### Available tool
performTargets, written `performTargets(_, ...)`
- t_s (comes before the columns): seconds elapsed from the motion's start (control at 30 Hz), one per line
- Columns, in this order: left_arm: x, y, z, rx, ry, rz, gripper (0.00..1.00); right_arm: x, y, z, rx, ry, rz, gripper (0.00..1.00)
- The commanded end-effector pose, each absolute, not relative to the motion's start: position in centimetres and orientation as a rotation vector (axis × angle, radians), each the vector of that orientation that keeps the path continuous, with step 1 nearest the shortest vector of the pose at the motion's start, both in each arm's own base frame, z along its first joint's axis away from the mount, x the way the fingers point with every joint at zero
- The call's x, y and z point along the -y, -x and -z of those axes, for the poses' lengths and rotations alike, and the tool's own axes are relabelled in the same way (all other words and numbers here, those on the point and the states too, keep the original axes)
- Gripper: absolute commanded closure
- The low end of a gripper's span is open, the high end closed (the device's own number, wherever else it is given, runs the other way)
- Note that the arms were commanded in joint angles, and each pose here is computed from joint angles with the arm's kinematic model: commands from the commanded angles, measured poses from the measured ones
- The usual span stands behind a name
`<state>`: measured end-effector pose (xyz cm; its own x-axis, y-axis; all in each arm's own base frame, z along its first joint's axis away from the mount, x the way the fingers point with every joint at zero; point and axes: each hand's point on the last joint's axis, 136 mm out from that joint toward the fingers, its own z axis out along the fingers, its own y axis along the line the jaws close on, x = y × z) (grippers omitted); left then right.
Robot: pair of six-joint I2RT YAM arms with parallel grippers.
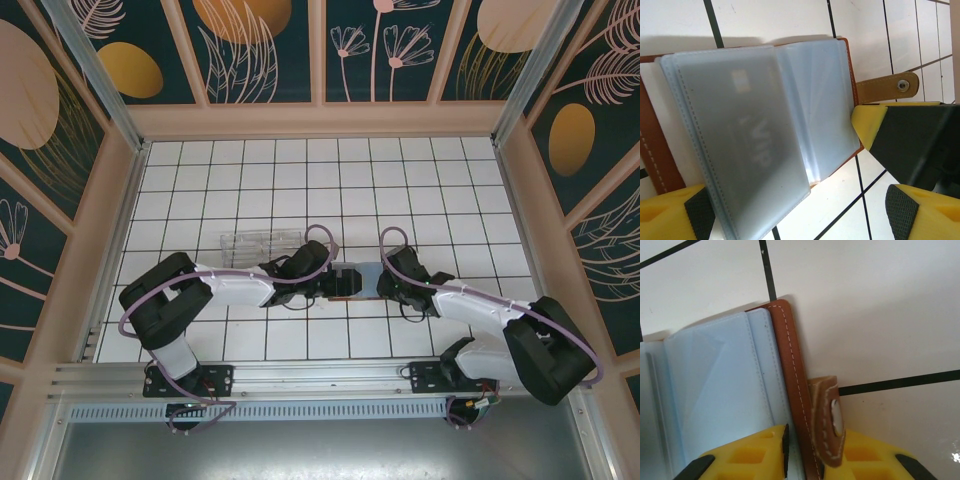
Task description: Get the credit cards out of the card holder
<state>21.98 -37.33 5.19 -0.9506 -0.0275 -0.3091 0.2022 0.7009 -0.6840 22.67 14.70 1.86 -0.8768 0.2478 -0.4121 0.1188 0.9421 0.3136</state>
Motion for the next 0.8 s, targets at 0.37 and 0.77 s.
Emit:
performTargets(0.37, 35.9, -22.8, -6.8, -2.575, -0.101, 1.007, 0.12, -14.4, -21.6, -0.7, -2.687, -0.260, -0.386, 0.78)
performTargets(0.77, 36.7, -22.5, -5.4, -2.608, -0.128, 1.032, 0.12, -14.5, -21.6, -0.8, -2.684, -0.263, -0.393, 0.78)
